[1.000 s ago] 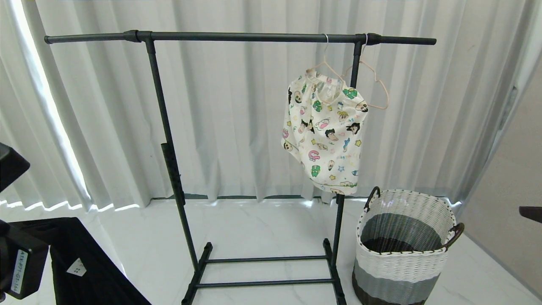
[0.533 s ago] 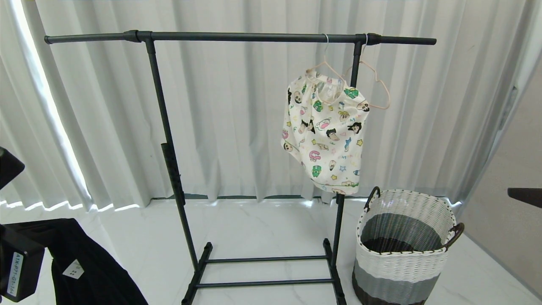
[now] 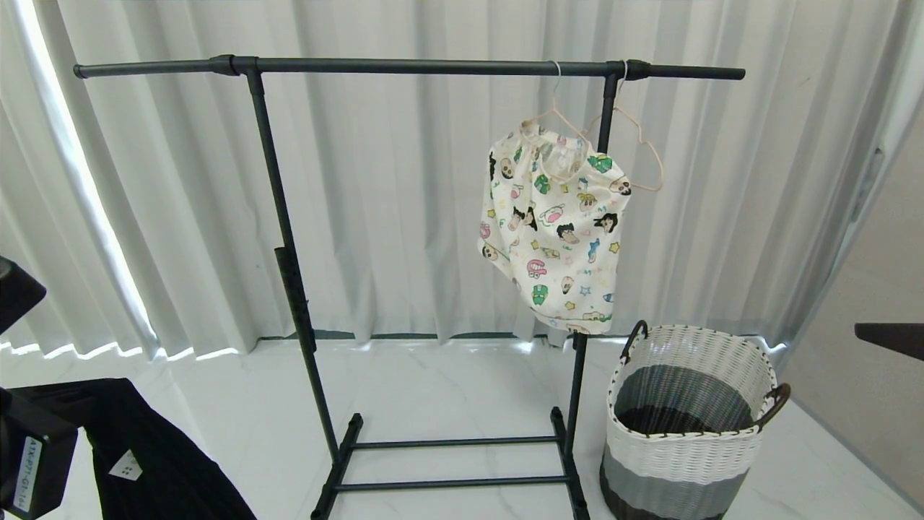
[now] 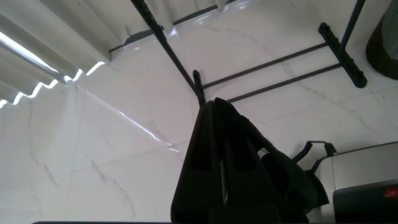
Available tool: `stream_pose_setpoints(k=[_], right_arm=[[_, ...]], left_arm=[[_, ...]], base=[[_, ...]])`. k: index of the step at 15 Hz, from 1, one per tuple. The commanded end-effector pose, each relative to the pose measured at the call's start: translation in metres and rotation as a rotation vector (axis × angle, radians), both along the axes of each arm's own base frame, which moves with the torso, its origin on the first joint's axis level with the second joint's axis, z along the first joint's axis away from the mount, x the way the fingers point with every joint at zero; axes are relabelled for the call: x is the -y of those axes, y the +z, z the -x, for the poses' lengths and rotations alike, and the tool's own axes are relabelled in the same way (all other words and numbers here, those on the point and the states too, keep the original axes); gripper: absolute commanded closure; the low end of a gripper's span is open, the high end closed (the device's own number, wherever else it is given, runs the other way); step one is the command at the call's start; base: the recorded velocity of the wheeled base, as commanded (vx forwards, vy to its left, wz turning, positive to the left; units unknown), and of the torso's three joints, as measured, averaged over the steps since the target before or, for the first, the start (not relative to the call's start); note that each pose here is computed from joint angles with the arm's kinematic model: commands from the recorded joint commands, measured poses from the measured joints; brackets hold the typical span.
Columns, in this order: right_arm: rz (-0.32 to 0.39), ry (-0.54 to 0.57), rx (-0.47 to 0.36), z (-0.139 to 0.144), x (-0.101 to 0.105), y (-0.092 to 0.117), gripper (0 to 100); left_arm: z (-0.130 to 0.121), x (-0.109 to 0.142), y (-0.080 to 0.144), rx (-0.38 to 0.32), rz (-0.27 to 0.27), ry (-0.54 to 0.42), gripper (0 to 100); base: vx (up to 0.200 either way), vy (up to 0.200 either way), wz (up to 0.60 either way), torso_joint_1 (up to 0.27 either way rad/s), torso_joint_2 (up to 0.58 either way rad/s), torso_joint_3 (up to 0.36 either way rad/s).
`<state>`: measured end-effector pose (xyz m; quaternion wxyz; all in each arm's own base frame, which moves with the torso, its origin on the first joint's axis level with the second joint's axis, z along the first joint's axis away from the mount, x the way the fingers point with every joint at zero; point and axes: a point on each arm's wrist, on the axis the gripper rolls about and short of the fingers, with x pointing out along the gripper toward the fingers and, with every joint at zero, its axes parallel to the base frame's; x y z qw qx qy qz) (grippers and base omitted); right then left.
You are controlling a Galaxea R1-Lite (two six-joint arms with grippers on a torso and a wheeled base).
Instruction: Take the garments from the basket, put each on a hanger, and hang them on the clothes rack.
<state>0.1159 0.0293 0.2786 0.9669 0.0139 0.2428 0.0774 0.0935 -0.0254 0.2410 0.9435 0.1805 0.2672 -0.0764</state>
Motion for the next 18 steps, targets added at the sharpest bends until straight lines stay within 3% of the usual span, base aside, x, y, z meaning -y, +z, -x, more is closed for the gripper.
stream_pose_setpoints(k=[1,18], right_arm=[[0.002,0.001,-0.006,-0.0014,-0.0005,-0.0007,0],[-0.015,0.023,0.013,-0.0023,-0.0013,0.0014,0]], left_arm=[[-0.0005,0.0002,-0.0001,0.000,-0.001,0.000,100],[-0.0047,0.0033,0.0029,0.054,0.013,-0.016,100]], base=[[0.000,0.000,0.00,0.168,-0.49,-0.266],[0.000,0.000,0.00,0.198,-0.48,-0.282]])
